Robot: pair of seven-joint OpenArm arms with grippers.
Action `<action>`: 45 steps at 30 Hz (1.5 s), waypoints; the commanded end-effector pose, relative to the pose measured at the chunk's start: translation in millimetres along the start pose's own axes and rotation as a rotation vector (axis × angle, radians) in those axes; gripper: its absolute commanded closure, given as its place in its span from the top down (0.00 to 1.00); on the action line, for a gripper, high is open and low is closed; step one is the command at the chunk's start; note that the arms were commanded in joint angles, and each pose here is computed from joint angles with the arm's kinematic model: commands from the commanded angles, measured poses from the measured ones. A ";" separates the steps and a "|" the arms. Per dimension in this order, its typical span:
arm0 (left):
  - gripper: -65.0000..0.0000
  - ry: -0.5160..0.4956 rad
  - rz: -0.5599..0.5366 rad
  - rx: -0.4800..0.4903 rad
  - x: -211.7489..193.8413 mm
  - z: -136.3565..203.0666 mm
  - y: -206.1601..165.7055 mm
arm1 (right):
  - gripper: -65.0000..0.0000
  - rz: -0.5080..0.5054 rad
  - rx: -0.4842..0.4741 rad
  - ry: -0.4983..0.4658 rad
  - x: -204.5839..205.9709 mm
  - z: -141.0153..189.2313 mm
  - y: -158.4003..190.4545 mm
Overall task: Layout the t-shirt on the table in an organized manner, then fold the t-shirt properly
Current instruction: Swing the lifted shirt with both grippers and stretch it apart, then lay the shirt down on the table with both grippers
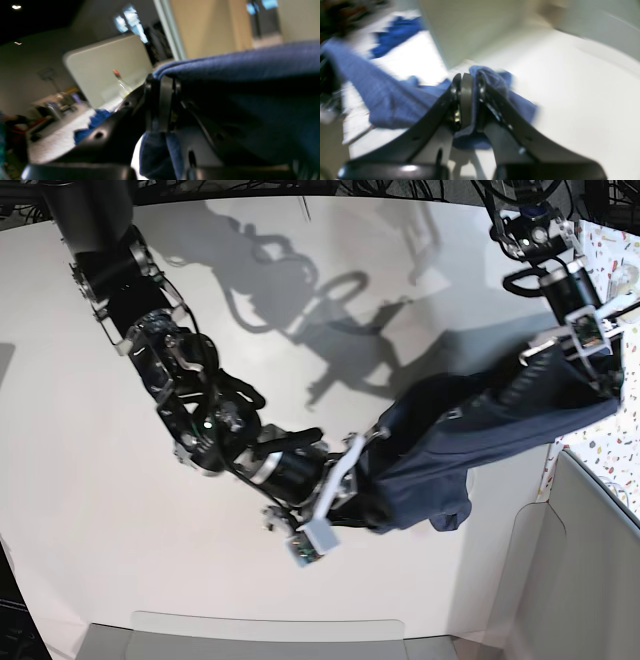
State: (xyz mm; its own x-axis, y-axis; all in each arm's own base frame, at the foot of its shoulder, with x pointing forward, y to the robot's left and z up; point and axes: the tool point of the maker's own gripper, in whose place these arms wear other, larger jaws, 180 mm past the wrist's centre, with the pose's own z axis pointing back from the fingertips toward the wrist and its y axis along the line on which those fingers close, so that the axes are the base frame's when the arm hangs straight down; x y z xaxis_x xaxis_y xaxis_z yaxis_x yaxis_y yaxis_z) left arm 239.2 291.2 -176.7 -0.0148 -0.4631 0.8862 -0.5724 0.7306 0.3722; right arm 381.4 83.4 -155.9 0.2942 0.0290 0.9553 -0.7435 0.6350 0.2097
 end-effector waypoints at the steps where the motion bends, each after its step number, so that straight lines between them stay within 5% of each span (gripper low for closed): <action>1: 0.00 -0.036 -0.005 0.018 9.5 2.9 3.9 | 0.04 0.029 -0.042 -0.063 24.2 9.8 -9.4; 12: 0.00 0.106 0.046 -0.183 -14.5 57.2 -49.8 | 0.04 0.070 -0.306 -0.007 19.6 66.3 -83.7; 18: 0.00 0.130 0.094 -0.312 -10.8 81.3 -84.9 | 0.04 0.055 -0.384 0.175 -18.3 91.2 -108.8; 23: 0.00 0.121 0.140 -0.536 -0.4 117.9 -133.3 | 0.04 0.029 -0.508 0.279 -54.7 116.2 -135.2; 32: 0.00 0.202 0.233 -0.831 11.6 188.3 -208.3 | 0.04 0.230 -0.867 0.423 -84.7 165.6 -202.6; 38: 0.00 0.229 0.296 -1.036 45.1 232.3 -254.8 | 0.04 0.311 -1.024 0.490 -93.0 182.6 -236.7; 45: 0.00 0.138 0.267 -1.351 75.9 280.2 -285.9 | 0.04 0.486 -1.031 0.548 -80.9 158.4 -241.0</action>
State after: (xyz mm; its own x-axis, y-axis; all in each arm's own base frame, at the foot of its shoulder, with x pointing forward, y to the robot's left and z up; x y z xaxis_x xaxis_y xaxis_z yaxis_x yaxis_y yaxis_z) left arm 174.7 -84.8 -307.6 0.1391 -0.2923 0.9461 0.6714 0.7302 0.1269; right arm 431.0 -186.0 -273.9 0.5495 0.5858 0.5958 -0.1628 0.7744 -0.6114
